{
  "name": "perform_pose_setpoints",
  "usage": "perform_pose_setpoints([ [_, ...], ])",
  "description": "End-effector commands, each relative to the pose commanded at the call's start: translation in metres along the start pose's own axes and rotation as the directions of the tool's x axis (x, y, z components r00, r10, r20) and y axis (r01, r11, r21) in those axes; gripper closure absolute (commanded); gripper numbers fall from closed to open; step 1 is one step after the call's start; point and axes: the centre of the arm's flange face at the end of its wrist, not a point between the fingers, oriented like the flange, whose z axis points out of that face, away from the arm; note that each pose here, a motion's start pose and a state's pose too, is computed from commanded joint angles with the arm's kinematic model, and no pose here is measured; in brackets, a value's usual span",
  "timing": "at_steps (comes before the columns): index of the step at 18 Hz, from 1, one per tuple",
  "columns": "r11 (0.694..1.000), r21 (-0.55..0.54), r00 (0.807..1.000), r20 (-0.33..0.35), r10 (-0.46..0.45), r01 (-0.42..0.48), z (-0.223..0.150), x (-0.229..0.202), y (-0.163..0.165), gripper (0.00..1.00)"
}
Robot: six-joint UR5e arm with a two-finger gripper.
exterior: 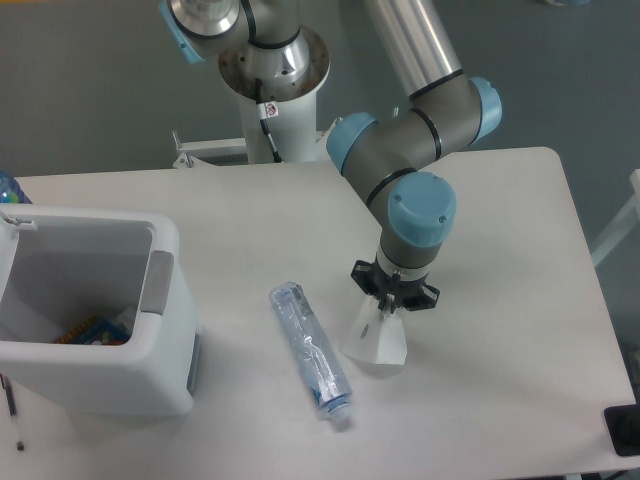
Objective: Place the trash in the trash can
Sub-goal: 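Close the gripper on the white paper wrapper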
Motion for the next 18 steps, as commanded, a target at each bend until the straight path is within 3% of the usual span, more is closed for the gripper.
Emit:
perform_pose_setpoints([
  [9,0.983,0.175,0.996,-0.071,-0.044,0.056,-0.028,-0.017,0.006,0.76],
  [14,0.975,0.213,0.997,-0.064,-0.042,0.055,-0.042,-0.023,0.0,0.76],
  [15,0.972,0.23,0.997,-0.069,-0.043,0.058,-0.045,-0.024,-0.001,0.77],
  [18,0.954,0.281,0.992,-0.092,-0.083,0.106,-0.06,-0.028,0.002,0.98],
])
